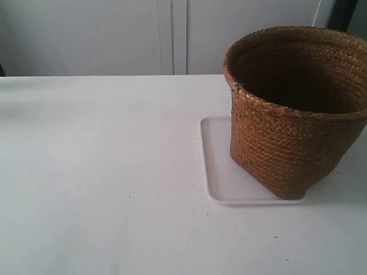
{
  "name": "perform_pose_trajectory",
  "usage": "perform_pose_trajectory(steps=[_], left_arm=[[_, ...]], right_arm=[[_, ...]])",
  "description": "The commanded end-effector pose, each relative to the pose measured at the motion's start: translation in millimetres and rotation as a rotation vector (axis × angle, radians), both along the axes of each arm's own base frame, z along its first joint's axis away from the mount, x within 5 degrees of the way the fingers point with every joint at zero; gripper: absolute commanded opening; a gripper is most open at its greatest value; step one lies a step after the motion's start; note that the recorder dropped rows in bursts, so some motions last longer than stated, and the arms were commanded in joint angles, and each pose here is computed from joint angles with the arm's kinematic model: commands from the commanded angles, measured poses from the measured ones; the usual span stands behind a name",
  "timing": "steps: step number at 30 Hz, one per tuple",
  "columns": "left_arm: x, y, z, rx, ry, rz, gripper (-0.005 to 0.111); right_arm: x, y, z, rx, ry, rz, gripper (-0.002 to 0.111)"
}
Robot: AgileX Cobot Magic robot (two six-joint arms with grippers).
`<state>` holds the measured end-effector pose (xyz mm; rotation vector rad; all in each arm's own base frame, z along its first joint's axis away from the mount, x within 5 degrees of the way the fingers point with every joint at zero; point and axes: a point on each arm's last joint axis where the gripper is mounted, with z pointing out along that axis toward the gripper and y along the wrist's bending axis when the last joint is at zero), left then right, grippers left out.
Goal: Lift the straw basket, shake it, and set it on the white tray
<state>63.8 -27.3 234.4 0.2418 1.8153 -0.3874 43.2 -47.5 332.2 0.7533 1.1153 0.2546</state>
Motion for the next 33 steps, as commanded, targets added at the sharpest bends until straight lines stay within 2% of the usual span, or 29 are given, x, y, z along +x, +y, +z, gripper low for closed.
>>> perform_pose_trajectory(steps=[1,4,7,11,20,33], left_arm=[[-4,11,-20,-0.095,0.008,0.153,0.074],[-4,17,-37,-0.124,-0.025,0.257,0.074],[-4,23,-51,-0.084,-0.037,0.341,0.074],[-10,27,-65,-0.021,0.101,0.405,0.074],[-12,28,-68,0.132,0.099,0.37,0.074],[-12,28,-68,0.135,0.098,0.369,0.074]], right_arm=[[-1,-1,-1,-0.011,-0.001,-0.016,0.039],[-1,-1,-1,-0.011,-0.001,-0.016,0.039],[-1,-1,-1,-0.011,-0.001,-0.016,0.039],[-1,-1,-1,-0.012,-0.001,-0.017,0.039],[-1,-1,-1,-0.028,0.008,-0.021,0.039],[-1,-1,-1,-0.028,0.008,-0.021,0.039]])
